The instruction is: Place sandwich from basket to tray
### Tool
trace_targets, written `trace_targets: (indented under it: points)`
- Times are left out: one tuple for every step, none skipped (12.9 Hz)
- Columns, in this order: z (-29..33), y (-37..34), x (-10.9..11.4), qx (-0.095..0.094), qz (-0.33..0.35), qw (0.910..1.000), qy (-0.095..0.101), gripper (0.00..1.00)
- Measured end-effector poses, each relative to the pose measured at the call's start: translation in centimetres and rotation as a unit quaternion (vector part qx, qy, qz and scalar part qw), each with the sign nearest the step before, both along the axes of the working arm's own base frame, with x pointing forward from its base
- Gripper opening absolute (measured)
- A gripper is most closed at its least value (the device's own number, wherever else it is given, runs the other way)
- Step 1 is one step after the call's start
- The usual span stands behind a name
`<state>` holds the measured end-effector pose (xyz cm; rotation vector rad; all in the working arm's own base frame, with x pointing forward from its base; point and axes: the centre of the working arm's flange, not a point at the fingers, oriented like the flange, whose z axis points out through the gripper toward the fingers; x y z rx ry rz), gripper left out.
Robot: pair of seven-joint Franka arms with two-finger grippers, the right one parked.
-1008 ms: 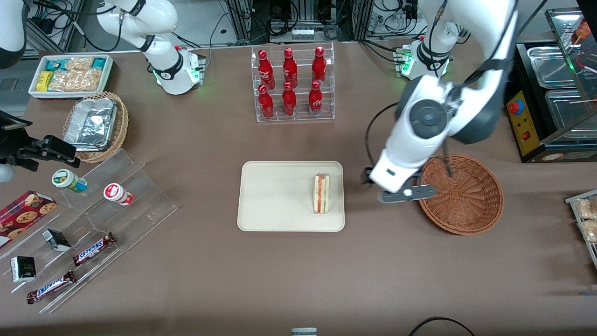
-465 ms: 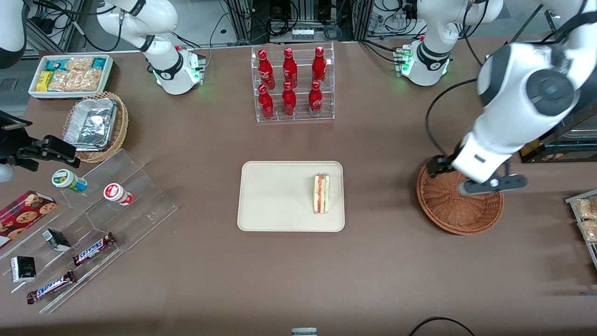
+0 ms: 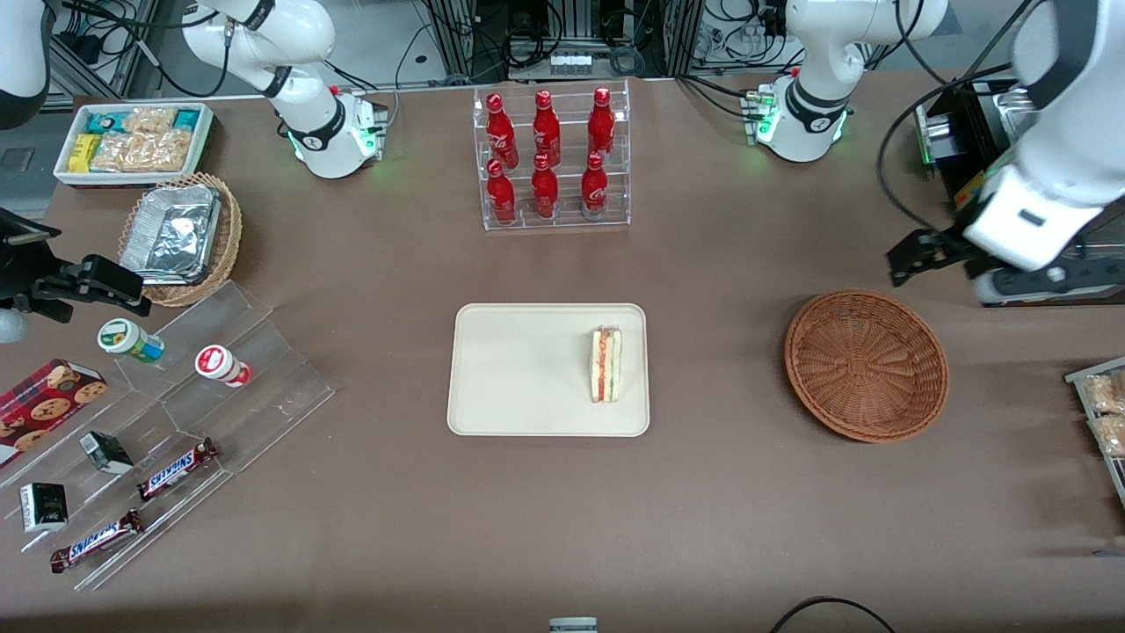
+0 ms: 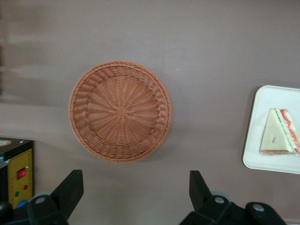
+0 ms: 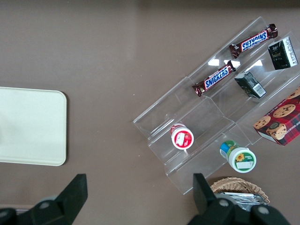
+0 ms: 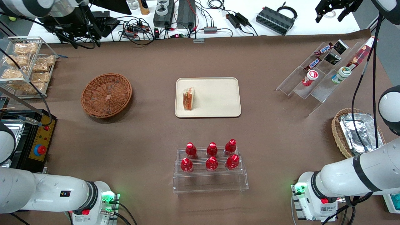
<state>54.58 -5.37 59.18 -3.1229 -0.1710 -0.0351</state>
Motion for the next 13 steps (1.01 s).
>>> trace_targets:
  points:
    - [0.5,1.3,-0.2,0.0,0.006,1.0,-0.004,1.0]
    - [0.8,2.2,-0.3,0.0,0.01,0.9999,-0.006,1.0]
    - [1.0,2.5,-0.3,0.0,0.012,0.9999,-0.007,1.0]
    - [1.0,2.5,-0.4,0.0,0.012,0.9999,-0.007,1.0]
    - [0.9,2.4,-0.4,0.0,0.011,0.9999,-0.003,1.0]
    - [0.8,2.3,-0.5,0.001,0.01,0.9999,0.001,1.0]
    - [0.7,2.2,-0.7,0.001,0.01,0.9999,0.006,1.0]
    - [0.6,2.2,-0.8,0.001,0.009,0.9999,0.014,1.0]
    - [0.4,2.2,-1.0,0.002,0.009,0.9997,0.023,1.0]
    - [0.3,2.2,-1.2,0.003,0.006,0.9995,0.032,1.0]
    - [0.2,2.2,-1.4,0.003,-0.006,0.9992,0.04,1.0]
    - [0.1,2.2,-1.6,0.003,-0.016,0.9987,0.048,1.0]
    - [0.0,2.2,-1.7,0.003,-0.02,0.9985,0.051,1.0]
